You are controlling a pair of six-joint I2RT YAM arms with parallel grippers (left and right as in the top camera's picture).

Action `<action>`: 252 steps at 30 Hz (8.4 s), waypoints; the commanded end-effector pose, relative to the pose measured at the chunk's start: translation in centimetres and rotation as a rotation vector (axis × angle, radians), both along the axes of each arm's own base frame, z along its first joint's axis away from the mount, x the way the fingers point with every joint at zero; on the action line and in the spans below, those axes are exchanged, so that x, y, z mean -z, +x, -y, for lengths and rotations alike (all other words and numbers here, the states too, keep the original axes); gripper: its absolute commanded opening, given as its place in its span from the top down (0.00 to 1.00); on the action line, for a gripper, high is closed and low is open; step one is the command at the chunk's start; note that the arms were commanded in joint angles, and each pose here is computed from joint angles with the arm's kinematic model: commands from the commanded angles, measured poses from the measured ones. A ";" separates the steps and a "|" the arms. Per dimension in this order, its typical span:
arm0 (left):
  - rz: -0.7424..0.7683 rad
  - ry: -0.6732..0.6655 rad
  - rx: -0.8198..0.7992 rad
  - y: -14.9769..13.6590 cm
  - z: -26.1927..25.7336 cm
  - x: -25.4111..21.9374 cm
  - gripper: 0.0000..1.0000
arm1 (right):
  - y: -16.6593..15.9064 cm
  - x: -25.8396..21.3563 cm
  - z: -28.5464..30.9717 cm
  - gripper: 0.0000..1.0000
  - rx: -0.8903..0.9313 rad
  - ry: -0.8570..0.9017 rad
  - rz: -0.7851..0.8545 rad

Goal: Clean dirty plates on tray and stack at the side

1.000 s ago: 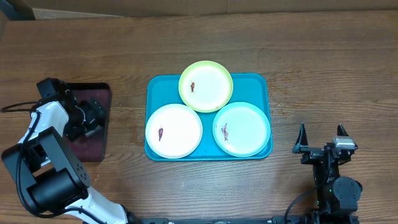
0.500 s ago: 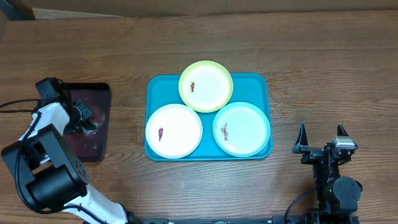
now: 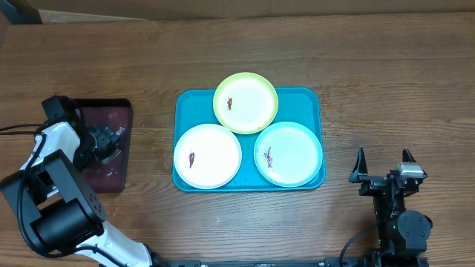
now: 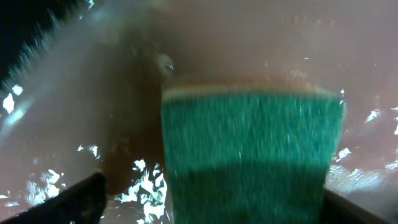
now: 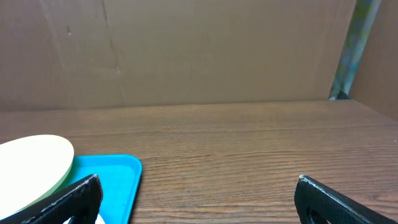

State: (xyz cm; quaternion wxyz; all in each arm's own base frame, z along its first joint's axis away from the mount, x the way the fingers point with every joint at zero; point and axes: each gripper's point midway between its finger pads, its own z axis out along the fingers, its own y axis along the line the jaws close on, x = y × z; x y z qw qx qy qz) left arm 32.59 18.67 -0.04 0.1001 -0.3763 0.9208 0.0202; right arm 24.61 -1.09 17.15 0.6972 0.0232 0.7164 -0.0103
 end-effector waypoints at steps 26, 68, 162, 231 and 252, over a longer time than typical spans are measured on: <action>0.000 0.009 -0.015 -0.1 -0.3 2.8 0.23 | 0.0 0.2 -0.2 0.00 -0.007 -0.001 0.004; 0.136 -0.081 0.016 4.6 -0.1 -8.7 0.96 | 0.0 0.2 -0.2 0.00 -0.007 -0.001 0.005; 0.434 -0.688 -0.253 4.6 0.0 -13.1 0.96 | 0.0 0.2 -0.2 0.00 -0.007 -0.001 0.005; 0.141 0.109 -0.052 2.5 -3.6 -20.8 0.96 | 0.0 0.2 -0.2 0.00 -0.007 -0.001 0.005; 0.183 0.189 -0.043 4.4 -1.2 -25.9 0.96 | 0.0 0.2 -0.2 0.00 -0.007 -0.001 0.005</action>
